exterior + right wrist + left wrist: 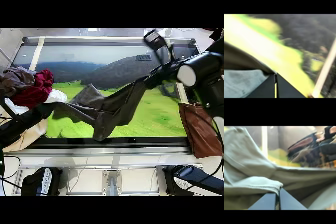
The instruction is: Fold the shirts.
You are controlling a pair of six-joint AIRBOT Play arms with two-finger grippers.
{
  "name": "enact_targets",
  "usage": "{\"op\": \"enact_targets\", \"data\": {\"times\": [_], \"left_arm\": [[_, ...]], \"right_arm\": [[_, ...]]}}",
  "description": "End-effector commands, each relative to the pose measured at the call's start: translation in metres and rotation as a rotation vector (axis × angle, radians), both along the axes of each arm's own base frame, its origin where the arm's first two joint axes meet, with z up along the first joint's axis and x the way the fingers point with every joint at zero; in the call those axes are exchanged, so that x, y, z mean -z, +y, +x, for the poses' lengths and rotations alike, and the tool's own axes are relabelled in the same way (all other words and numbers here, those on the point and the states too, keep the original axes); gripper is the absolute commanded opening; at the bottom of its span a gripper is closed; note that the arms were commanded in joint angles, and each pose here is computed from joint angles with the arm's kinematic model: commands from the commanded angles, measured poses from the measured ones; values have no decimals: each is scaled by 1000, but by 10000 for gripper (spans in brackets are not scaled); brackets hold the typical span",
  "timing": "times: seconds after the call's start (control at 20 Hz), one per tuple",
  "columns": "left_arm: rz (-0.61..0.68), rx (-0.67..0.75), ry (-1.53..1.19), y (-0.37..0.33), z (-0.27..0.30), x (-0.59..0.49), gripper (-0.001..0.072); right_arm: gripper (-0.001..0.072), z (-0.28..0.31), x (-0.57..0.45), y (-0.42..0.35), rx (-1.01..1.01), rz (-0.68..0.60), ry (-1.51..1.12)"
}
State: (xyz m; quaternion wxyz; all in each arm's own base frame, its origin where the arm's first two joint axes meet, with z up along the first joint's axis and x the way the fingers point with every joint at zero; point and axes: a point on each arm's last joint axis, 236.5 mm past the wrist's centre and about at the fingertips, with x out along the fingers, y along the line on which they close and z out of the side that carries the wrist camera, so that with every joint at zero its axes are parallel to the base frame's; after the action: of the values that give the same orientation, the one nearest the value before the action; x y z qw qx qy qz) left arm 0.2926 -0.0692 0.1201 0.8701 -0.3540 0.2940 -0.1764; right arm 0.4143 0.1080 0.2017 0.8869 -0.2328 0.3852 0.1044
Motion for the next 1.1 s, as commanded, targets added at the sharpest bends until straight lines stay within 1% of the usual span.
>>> {"op": "enact_targets", "data": {"times": [0.0, 0.1, 0.25, 0.3, 0.35, 0.4, 0.45, 0.5, 0.6, 0.7, 0.8, 0.9, 0.95, 1.05], "left_arm": [[69, 16, 44, 4, -9, 14, 11], [70, 15, 47, 4, -9, 14, 11], [65, 9, 61, 5, -10, 17, 11], [65, 9, 62, 5, -10, 18, 11], [63, 9, 64, 5, -10, 19, 11], [60, 9, 70, 5, -11, 21, 11], [57, 10, 77, 4, -12, 24, 11], [53, 10, 85, 4, -13, 28, 11], [45, 11, 100, 3, -14, 34, 12], [43, 11, 106, 2, -15, 37, 12], [43, 11, 106, 2, -15, 37, 12], [43, 11, 106, 2, -15, 37, 13], [44, 11, 106, 2, -15, 37, 12], [45, 8, 104, 3, -14, 37, 12]], "right_arm": [[8, 41, 0, -75, 201, 49, -64], [8, 62, 17, -95, 255, 134, -55], [10, 103, 38, -82, 253, 294, -89], [33, 116, 47, -76, 260, 340, -98], [223, 124, 56, -68, 277, 398, -92], [473, 128, 64, -61, 297, 453, -72], [552, 127, 72, -56, 299, 479, -43], [552, 123, 75, -55, 302, 476, -16], [552, 101, 80, -68, 325, 406, 76], [553, 54, 91, -77, 358, 357, 263], [552, -1, 108, -75, 322, 291, 458], [552, -39, 126, -67, 318, 312, 551], [552, -58, 141, -57, 327, 361, 582], [552, -100, 180, -23, 349, 531, 649]]}}
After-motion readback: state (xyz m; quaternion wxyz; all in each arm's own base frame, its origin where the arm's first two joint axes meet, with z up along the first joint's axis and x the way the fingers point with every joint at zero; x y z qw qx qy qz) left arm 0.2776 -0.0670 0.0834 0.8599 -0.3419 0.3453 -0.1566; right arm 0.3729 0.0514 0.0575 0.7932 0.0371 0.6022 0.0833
